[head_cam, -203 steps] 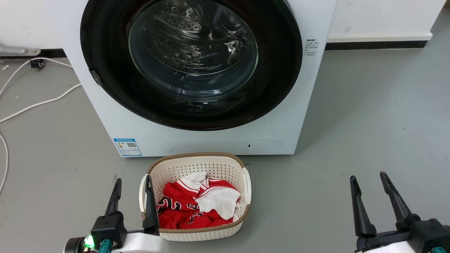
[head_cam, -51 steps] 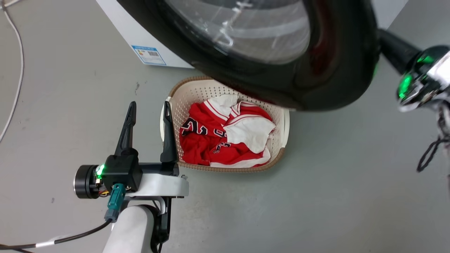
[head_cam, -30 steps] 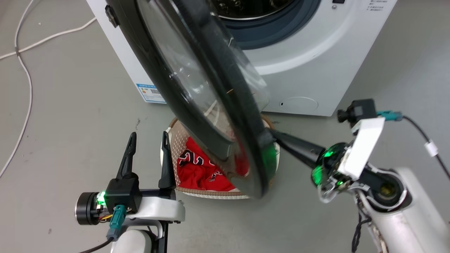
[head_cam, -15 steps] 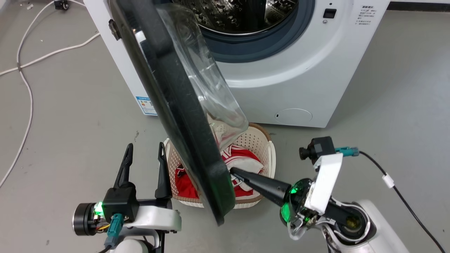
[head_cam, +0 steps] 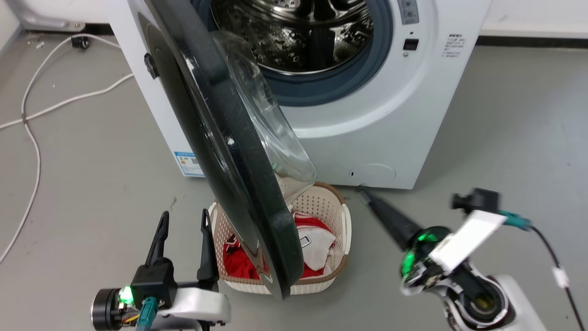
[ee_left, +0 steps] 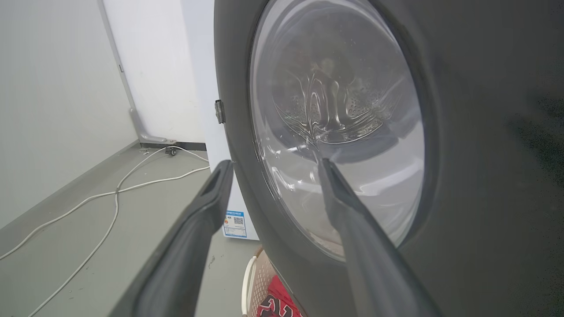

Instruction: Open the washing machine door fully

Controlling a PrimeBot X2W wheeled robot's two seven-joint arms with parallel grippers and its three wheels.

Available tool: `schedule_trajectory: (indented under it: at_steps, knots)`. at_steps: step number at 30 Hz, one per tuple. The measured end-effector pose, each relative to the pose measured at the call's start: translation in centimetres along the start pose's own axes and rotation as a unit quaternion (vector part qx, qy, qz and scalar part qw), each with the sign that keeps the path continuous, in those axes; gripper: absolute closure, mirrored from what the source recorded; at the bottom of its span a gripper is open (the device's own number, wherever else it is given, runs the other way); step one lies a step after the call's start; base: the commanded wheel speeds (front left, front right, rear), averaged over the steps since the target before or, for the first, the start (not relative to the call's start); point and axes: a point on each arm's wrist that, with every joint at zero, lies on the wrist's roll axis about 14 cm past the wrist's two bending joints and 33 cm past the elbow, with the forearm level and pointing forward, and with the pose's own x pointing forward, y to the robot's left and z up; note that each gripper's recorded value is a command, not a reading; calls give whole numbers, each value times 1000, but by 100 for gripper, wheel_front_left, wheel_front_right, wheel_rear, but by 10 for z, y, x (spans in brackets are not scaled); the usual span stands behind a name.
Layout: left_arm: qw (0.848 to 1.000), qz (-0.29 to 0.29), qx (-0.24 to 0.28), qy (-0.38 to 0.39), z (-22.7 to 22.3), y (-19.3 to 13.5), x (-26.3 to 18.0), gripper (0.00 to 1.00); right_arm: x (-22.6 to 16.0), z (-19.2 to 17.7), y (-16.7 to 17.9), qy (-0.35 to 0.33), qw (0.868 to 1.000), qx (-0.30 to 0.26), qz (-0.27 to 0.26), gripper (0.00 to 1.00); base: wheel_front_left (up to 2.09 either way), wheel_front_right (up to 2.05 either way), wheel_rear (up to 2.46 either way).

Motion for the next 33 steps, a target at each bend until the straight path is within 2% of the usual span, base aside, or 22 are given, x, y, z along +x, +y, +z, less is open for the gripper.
schedule_trajectory:
  at_steps: [1, 2, 7, 10, 12, 13, 15, 17, 19, 23, 26, 28, 30, 32, 33]
  knots:
    - [1000, 0, 0, -1, 1, 0, -2, 0, -3, 9, 4, -28, 1000, -7, 3, 54, 0, 0, 0]
    - [1000, 0, -1, -1, 1, 0, -3, 0, -7, 19, 7, -56, 998, -12, 6, 0, 0, 0, 0]
    - [1000, -3, -2, -5, 4, -1, -10, 0, -33, 63, 24, -187, 980, -61, 14, 0, 0, 0, 0]
    - [1000, -7, -3, -7, 6, -2, -12, 0, -54, 84, 32, -248, 961, -120, 8, 0, 0, 0, 0]
    - [1000, -8, -4, -8, 6, -3, -13, 0, -71, 98, 35, -295, 944, -150, 2, 0, 0, 0, 0]
    - [1000, -9, -4, -8, 6, -3, -14, 0, -81, 104, 35, -317, 932, -178, -6, 0, 0, 0, 0]
    - [1000, -11, -4, -9, 7, -4, -14, 0, -101, 119, 38, -359, 900, -247, -21, 0, 0, 0, 0]
    - [1000, -13, -5, -9, 7, -6, -14, 0, -115, 126, 40, -366, 866, -337, -44, 0, 0, 0, 0]
    - [1000, -14, -5, -9, 7, -7, -14, 0, -127, 135, 44, -381, 837, -388, -64, 0, 0, 0, 0]
    - [1000, -17, -6, -11, 8, -9, -13, 0, -139, 136, 70, -390, 753, -524, -84, 0, 0, 0, 0]
    - [1000, -17, -6, -12, 9, -9, -14, 0, -141, 124, 69, -364, 704, -600, -114, 0, 0, 0, 0]
    - [1000, -17, -6, -13, 10, -9, -14, 0, -143, 120, 67, -356, 682, -625, -130, 0, 0, 0, 0]
    - [1000, -16, -7, -15, 10, -8, -15, 0, -142, 113, 62, -341, 667, -646, -144, 0, 0, 0, 0]
    - [1000, -15, -7, -17, 12, -8, -15, 0, -143, 106, 54, -325, 659, -660, -157, 0, 0, 0, 0]
    - [1000, -14, -8, -18, 13, -7, -16, 0, -144, 103, 50, -321, 659, -660, -164, 0, 0, 0, 0]
